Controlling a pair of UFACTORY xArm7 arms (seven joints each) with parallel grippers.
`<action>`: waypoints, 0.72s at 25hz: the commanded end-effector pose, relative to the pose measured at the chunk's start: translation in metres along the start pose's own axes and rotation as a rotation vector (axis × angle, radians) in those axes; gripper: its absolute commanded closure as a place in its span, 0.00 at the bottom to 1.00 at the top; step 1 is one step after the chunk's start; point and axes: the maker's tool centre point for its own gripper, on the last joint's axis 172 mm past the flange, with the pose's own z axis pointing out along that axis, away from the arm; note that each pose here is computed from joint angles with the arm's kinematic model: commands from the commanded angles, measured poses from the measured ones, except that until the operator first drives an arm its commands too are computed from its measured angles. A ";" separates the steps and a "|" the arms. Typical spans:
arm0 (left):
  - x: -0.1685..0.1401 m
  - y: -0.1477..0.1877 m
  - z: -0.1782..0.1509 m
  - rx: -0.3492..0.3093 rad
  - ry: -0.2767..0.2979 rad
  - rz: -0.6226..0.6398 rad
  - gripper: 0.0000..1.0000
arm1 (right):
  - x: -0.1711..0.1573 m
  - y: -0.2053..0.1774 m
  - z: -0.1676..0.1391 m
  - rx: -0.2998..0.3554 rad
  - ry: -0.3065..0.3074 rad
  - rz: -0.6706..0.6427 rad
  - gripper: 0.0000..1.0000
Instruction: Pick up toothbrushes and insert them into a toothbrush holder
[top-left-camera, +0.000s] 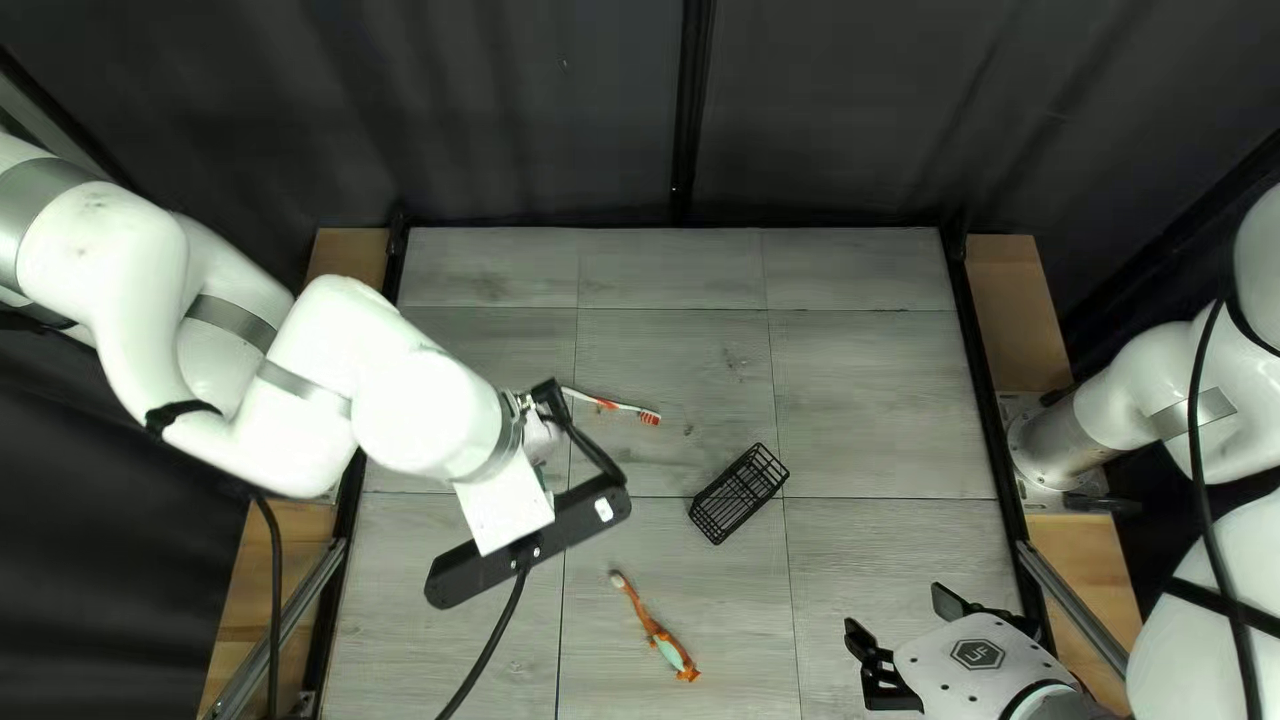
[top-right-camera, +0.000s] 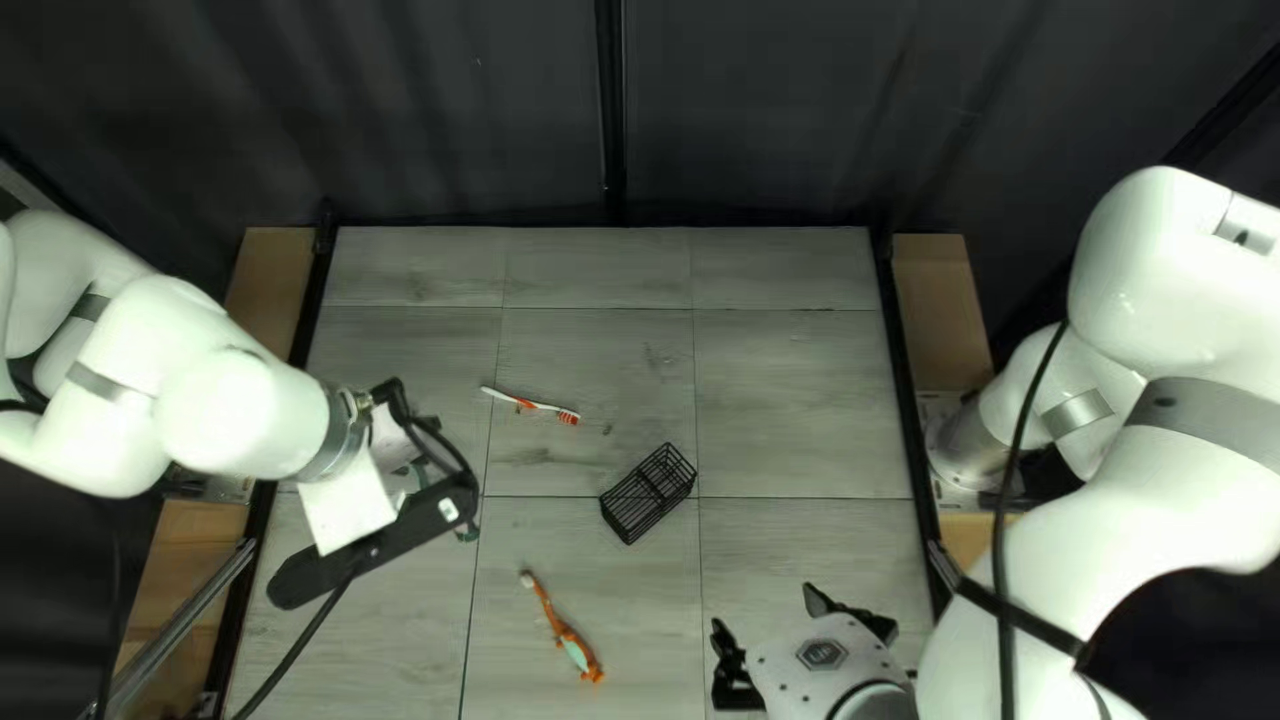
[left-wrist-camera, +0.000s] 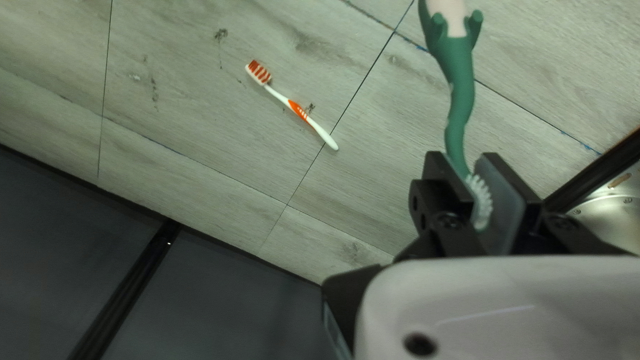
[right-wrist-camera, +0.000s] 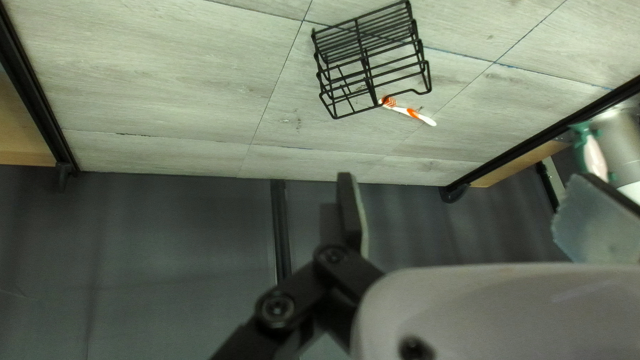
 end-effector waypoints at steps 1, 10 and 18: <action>-0.001 0.013 0.005 -0.028 -0.003 0.043 1.00 | -0.005 0.001 0.009 -0.005 -0.020 0.002 0.00; -0.007 0.009 -0.002 -0.059 -0.037 0.039 1.00 | -0.083 -0.029 0.058 0.212 -0.025 0.660 0.00; -0.002 0.010 -0.014 -0.058 -0.071 0.029 1.00 | -0.102 -0.041 0.056 0.249 -0.052 0.813 0.00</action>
